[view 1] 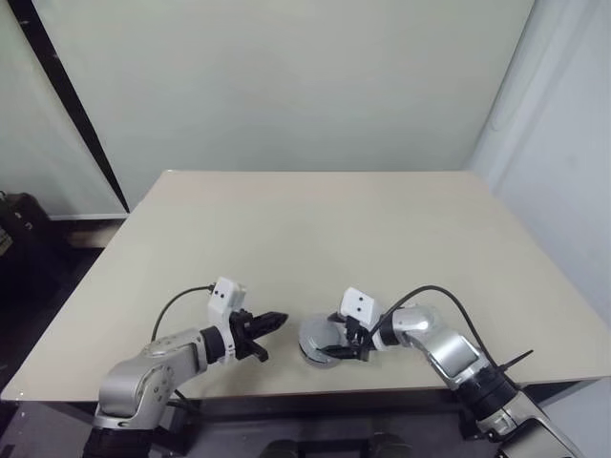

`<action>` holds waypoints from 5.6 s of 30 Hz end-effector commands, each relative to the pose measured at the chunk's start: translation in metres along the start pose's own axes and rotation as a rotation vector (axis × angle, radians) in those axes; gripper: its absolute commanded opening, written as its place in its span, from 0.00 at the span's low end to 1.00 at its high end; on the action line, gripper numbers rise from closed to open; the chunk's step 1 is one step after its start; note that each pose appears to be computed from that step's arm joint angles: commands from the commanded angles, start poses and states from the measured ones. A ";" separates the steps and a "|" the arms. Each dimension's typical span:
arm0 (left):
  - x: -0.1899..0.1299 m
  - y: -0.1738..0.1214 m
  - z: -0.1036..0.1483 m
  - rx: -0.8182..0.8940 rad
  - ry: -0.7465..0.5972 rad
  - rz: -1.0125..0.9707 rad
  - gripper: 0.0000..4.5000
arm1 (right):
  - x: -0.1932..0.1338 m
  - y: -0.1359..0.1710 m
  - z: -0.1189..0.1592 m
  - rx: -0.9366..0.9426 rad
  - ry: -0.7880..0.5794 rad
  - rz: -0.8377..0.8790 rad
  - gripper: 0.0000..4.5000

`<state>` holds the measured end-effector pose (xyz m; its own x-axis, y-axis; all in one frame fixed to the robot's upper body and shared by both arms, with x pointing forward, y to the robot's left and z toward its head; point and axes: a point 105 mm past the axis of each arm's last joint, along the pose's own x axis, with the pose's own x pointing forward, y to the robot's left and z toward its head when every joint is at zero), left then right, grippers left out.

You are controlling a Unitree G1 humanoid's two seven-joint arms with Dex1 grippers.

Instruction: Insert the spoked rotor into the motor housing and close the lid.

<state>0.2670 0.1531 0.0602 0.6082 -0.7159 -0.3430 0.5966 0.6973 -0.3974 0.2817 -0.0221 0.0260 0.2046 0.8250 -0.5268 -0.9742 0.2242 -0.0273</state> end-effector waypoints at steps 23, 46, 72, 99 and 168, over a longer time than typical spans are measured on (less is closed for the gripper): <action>-0.014 0.001 0.001 0.124 0.049 -0.082 0.00 | 0.009 0.007 -0.007 0.010 0.260 -0.079 0.72; -0.001 -0.004 -0.010 0.156 0.077 -0.113 0.00 | 0.008 -0.001 -0.013 0.077 0.306 -0.144 0.72; 0.030 0.005 -0.029 0.220 0.131 -0.065 0.00 | 0.011 0.006 -0.020 0.052 0.347 -0.130 0.72; 0.040 0.006 -0.054 0.278 0.252 -0.097 0.00 | 0.010 0.001 -0.020 0.055 0.339 -0.160 0.72; 0.035 0.004 -0.068 0.275 0.333 -0.104 0.00 | 0.004 -0.001 0.001 1.447 -0.218 0.026 0.99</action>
<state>0.2672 0.1254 0.0058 0.4085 -0.7460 -0.5260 0.8040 0.5669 -0.1796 0.2768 -0.0407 0.0058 0.3241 0.8164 -0.4779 -0.0110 0.5084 0.8611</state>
